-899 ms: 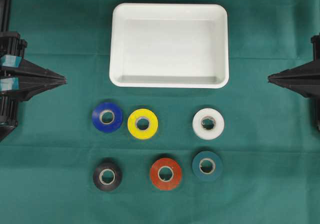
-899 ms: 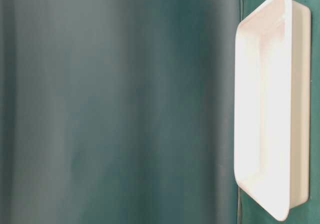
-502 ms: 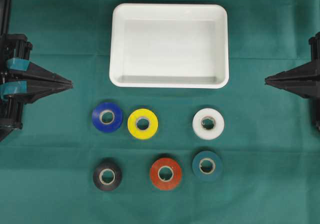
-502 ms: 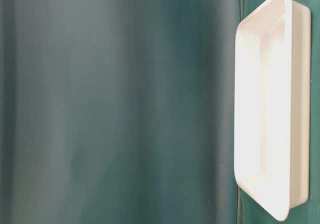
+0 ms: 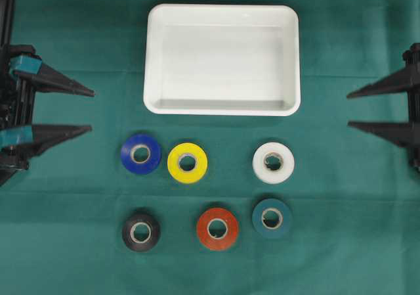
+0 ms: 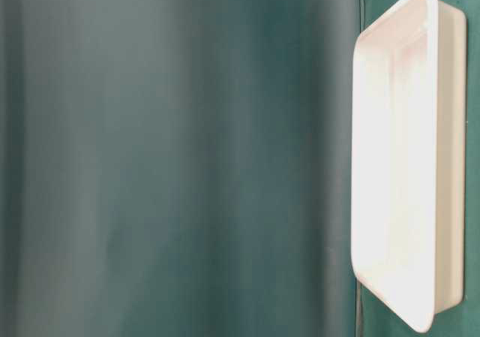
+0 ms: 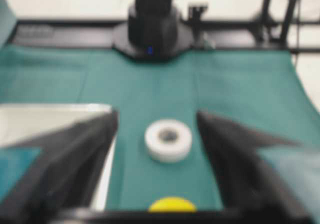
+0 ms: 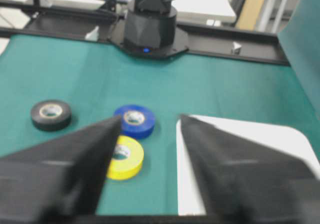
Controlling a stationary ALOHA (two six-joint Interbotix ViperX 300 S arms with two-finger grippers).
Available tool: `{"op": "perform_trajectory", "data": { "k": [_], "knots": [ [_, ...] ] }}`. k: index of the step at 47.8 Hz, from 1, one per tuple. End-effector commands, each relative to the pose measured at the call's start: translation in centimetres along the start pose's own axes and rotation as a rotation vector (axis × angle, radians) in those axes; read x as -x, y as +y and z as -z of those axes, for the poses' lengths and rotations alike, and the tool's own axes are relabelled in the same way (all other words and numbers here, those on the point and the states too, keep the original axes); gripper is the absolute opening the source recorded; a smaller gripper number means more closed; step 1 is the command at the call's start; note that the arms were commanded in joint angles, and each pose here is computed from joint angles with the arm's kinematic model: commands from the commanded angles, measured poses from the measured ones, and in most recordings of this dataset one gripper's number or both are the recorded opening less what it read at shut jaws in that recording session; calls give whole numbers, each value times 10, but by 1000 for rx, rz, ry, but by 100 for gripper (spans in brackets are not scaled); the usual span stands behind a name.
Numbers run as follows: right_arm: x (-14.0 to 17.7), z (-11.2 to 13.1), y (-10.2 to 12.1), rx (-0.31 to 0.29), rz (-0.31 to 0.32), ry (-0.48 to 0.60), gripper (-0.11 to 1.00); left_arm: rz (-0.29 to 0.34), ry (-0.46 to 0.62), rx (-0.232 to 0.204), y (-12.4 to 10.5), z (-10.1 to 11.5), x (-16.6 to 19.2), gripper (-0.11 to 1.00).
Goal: Pick up the tape from a random location and place it into the white case.
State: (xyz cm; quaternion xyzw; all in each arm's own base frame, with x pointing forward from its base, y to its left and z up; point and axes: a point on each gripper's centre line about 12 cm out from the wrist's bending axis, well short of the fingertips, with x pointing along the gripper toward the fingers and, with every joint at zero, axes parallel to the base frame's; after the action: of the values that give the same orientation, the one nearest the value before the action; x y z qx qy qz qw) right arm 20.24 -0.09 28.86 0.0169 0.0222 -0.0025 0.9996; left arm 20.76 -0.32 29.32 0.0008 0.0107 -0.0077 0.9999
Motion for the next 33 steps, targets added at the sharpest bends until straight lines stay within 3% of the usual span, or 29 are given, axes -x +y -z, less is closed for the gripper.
{"op": "perform_trajectory", "data": {
  "k": [1, 6, 24, 33],
  "knots": [
    [-3, -11, 0, -3, 1, -22, 75, -3, -18, -3, 1, -9, -3, 90],
    [-6, -11, 0, -3, 1, -15, 92, -3, -15, -3, 1, -9, -3, 100],
    [-7, -13, 0, 0, 1, -14, 92, 3, -5, 5, -1, -9, -1, 100],
    [-7, -13, 0, 1, 1, -12, 92, 54, -3, 13, -11, -9, -1, 100]
  ]
}}
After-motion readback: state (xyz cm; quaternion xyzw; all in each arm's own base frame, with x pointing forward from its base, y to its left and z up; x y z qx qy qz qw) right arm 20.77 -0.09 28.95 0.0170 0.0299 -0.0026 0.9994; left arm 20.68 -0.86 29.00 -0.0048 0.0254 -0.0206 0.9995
